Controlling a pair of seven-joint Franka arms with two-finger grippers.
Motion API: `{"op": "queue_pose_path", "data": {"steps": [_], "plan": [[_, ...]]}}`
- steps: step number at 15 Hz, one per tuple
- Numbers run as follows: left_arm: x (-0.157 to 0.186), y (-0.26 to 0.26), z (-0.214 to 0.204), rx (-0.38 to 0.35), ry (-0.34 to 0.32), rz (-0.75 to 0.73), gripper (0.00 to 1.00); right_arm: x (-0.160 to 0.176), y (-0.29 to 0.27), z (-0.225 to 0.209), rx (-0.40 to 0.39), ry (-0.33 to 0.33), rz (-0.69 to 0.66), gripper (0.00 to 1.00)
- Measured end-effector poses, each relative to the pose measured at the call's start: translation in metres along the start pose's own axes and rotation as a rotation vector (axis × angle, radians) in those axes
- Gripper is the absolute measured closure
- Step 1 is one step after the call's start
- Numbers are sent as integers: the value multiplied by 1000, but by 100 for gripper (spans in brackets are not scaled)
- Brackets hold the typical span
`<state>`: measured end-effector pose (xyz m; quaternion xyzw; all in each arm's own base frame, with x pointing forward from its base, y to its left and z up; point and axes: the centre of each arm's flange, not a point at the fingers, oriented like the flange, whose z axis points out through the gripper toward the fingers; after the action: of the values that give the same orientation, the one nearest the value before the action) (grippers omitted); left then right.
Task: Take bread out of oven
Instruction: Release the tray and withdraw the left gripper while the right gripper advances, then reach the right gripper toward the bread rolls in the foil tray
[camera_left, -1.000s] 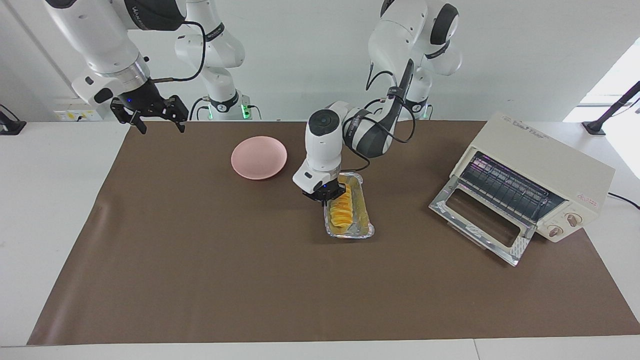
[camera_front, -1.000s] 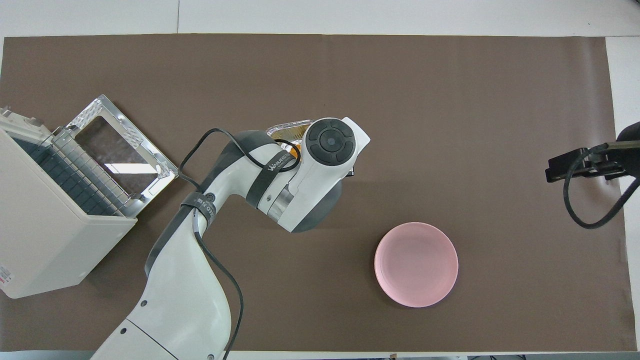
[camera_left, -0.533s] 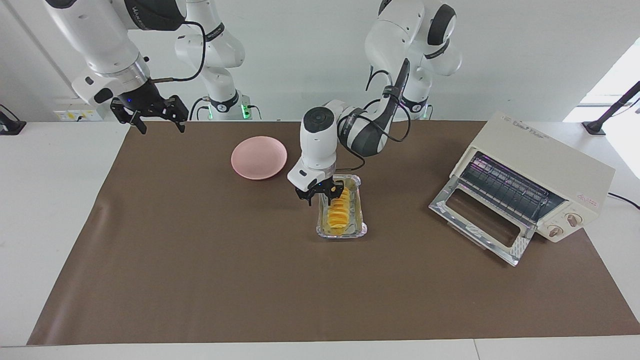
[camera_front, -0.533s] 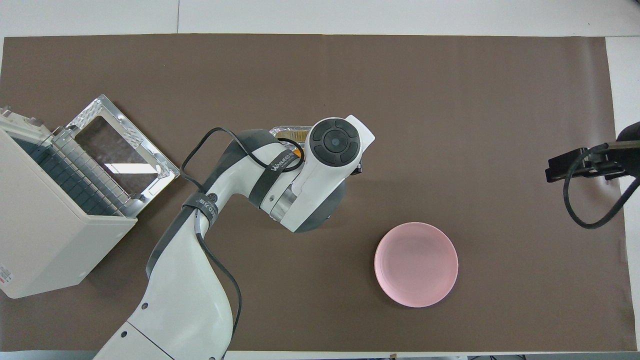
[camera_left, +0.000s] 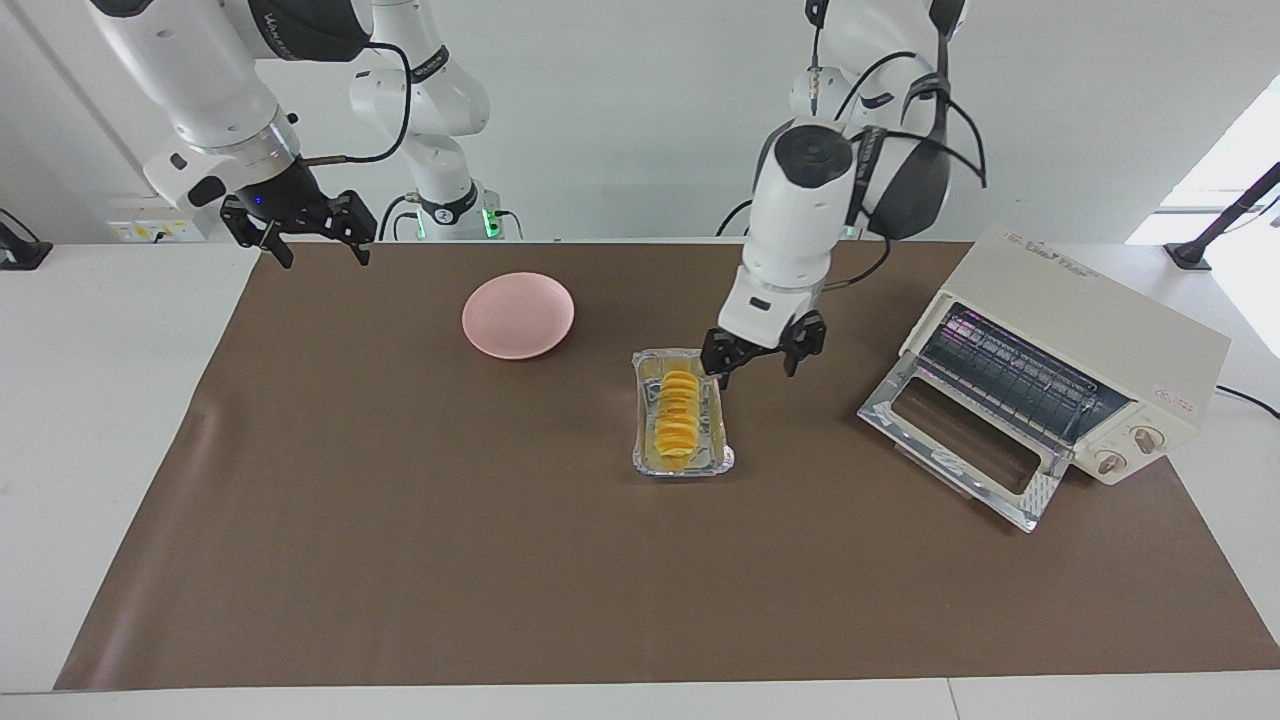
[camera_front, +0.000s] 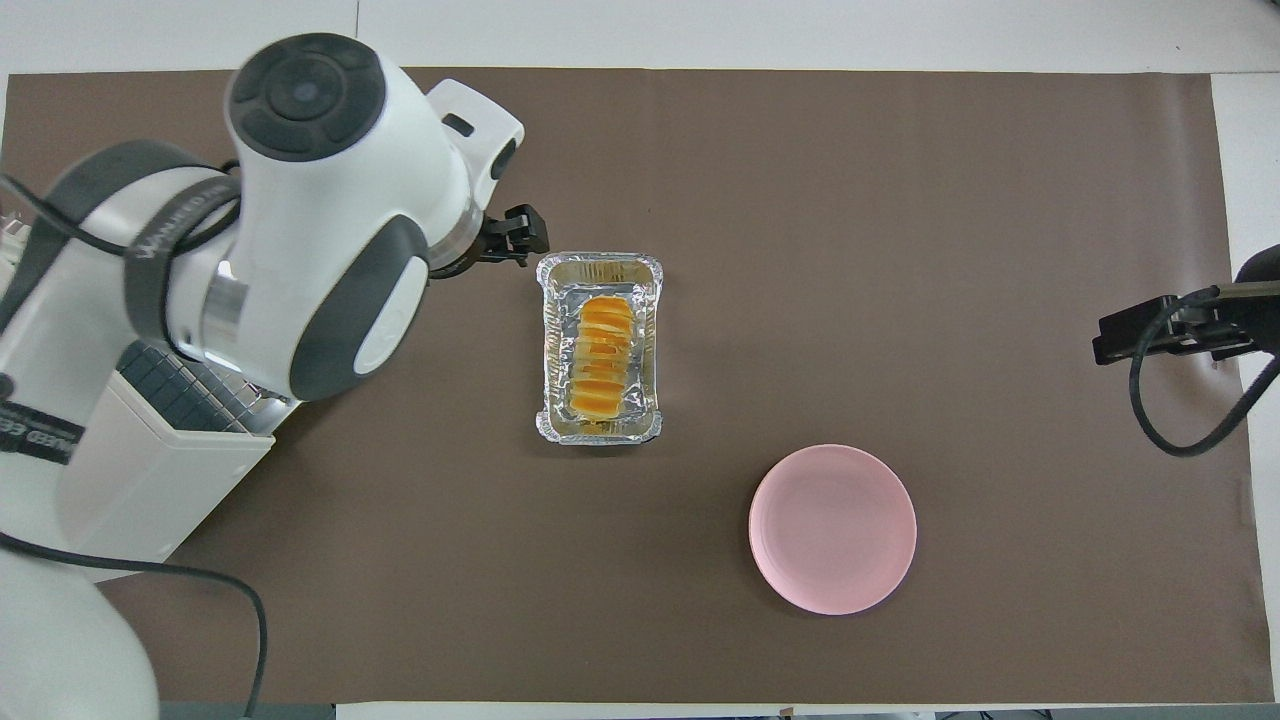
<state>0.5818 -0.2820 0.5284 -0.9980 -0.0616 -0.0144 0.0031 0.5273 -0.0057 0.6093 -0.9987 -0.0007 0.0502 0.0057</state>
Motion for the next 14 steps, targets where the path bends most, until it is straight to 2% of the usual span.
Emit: {"op": "queue_pose_path", "data": {"steps": [4, 6, 8, 11, 12, 14], "plan": [[27, -130, -37, 25, -78, 72, 0, 0, 12, 0, 2, 1, 22, 0], [24, -181, -52, 28, -139, 90, 0, 0, 5, 0, 1, 0, 9, 0], [8, -205, -71, 28, -194, 125, 0, 0, -17, 1, -3, 2, -30, 0], [-25, -219, -107, 26, -229, 143, 0, 1, -77, 12, -11, 28, -49, 0], [-32, -230, -117, 21, -225, 138, 0, 0, -117, 29, -13, 41, -29, 0], [-33, -231, -116, 21, -230, 140, 0, 2, -158, 60, -6, 68, 17, 0]]}}
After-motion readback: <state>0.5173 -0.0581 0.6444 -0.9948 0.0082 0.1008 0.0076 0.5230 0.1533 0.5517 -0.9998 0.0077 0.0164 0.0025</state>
